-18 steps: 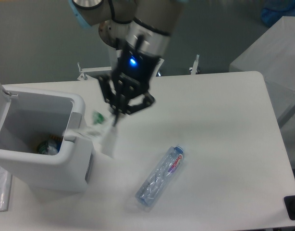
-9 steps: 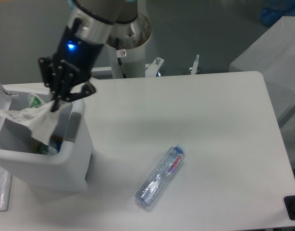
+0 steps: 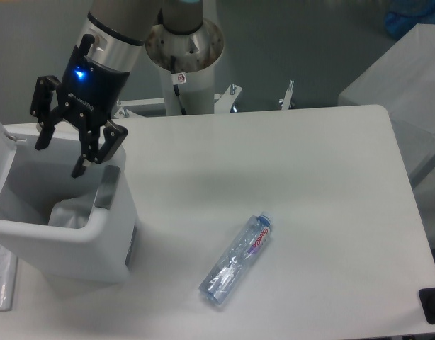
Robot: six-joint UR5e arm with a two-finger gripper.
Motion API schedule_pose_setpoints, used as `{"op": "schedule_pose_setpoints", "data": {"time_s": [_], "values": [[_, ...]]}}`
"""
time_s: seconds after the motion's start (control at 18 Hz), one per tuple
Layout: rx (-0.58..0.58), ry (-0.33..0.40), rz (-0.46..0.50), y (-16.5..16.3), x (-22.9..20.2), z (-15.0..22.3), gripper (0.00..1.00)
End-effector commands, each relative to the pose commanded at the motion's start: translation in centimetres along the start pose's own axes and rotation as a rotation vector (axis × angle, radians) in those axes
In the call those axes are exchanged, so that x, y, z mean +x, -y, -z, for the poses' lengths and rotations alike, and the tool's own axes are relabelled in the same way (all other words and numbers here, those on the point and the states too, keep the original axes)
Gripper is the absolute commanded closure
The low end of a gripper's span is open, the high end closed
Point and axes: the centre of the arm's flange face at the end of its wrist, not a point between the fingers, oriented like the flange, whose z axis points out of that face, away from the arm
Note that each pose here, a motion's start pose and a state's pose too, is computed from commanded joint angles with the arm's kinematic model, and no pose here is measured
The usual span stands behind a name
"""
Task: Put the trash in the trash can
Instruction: 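Move the gripper back over the clear water bottle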
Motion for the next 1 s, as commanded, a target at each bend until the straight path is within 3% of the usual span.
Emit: {"op": "schedule_pose_setpoints", "data": {"time_s": [0.22, 0.56, 0.78, 1.0], "values": [[-0.005, 0.062, 0.119, -3.4, -8.5, 1.1, 0.00], [-0.077, 0.102, 0.203, -5.2, -19.1, -3.5, 0.00], [-0.239, 0.193, 0.223, -8.1, -23.6, -7.7, 0.00], [-0.342, 0.217, 0.241, -10.9, -25.6, -10.9, 0.00]]}}
